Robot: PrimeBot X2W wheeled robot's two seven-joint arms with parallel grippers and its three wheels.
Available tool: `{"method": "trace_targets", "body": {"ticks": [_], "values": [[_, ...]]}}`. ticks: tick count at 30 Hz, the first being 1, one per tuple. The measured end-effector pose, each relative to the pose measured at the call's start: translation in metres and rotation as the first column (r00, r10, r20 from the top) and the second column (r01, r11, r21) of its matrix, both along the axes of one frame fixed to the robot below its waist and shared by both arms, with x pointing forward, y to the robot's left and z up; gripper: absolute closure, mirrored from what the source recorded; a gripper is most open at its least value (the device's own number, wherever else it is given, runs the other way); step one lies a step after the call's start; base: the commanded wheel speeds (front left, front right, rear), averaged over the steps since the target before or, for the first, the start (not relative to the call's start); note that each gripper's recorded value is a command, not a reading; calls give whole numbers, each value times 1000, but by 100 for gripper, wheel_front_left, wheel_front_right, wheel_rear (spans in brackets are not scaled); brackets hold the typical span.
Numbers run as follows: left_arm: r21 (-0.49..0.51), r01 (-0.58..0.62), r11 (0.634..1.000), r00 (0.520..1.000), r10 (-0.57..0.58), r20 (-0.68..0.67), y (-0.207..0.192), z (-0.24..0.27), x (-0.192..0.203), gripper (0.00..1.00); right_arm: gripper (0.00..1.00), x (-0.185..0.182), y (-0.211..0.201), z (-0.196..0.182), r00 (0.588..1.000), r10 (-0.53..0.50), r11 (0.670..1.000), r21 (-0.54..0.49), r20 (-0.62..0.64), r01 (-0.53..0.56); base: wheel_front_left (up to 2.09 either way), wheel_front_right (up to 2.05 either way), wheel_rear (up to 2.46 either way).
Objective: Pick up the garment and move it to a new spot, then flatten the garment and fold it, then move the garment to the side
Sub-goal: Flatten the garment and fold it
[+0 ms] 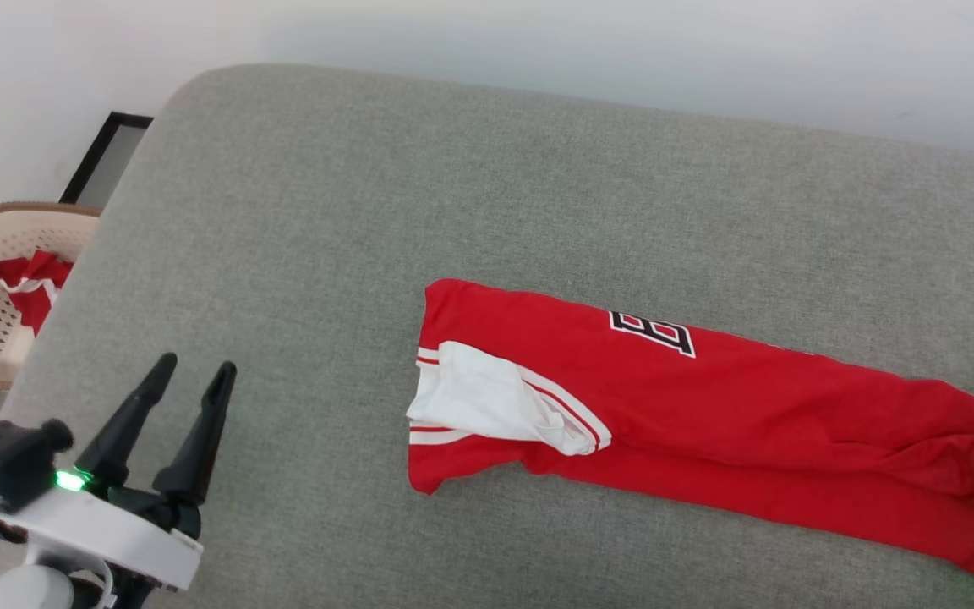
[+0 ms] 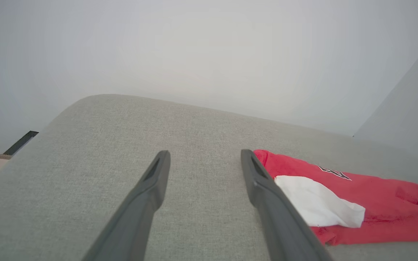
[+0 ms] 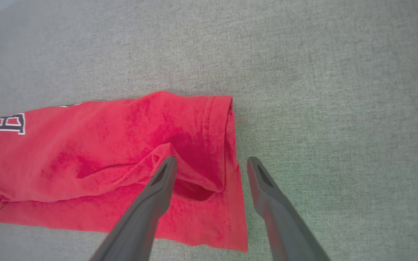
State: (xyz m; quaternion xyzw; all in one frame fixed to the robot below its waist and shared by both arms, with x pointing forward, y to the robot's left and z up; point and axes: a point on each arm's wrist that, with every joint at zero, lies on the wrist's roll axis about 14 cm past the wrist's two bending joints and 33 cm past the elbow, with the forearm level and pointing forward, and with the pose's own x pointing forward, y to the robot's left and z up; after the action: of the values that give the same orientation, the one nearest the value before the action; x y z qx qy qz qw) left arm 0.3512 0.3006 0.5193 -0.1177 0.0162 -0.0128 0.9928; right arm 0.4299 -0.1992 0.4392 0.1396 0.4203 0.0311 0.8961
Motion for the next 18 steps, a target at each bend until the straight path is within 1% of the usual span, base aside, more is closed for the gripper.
{"method": "trace_targets", "body": {"ticks": [2, 4, 5, 6, 7, 9, 12, 16, 17, 18], "values": [[83, 13, 996, 1000, -13, 0, -1, -1, 0, 0, 0, 1, -1, -3, 1000, -8, 1000, -5, -22, 8, 0, 0, 0], [109, 4, 994, 1000, -6, 12, -1, 0, 1, 0, 0, 0, -2, -8, 998, -14, 1000, -17, -59, 13, 0, 0, 0], [142, 13, 990, 1000, -14, 8, -3, -1, 0, 0, 0, -1, -3, -12, 996, -20, 1000, -18, -83, 18, 0, 0, 0], [155, 14, 988, 1000, -15, 5, -3, -3, 0, 0, 0, -3, -3, -15, 994, -24, 1000, -23, -106, 21, 0, 0, 0], [154, 6, 988, 1000, -7, 6, -3, -4, 1, 0, 0, -5, -3, -19, 991, -25, 999, -28, -129, 21, 0, 0, 0], [184, 19, 983, 1000, -17, -10, -6, -10, 1, 0, 0, -8, -4, -27, 985, -30, 999, -41, -167, 23, 0, 0, 0], [179, 24, 984, 999, -19, -31, -11, -19, 3, 0, 0, -3, -3, -34, 982, -36, 998, -55, -185, 27, 0, 0, 0], [175, 28, 984, 998, -18, -61, -11, -30, 6, 0, 0, 0, 5, -52, 975, -15, 1000, -25, -221, 10, 0, 0, 0], [172, 28, 985, 998, -17, -64, -11, -31, 7, 0, 23, 1, 6, -55, 975, -13, 1000, -22, -223, 9, 0, 0, 0], [174, 30, 984, 998, -18, -68, -11, -32, 8, 0, 56, 2, 7, -58, 975, -10, 1000, -23, -224, 5, 0, 0, 0]]}}
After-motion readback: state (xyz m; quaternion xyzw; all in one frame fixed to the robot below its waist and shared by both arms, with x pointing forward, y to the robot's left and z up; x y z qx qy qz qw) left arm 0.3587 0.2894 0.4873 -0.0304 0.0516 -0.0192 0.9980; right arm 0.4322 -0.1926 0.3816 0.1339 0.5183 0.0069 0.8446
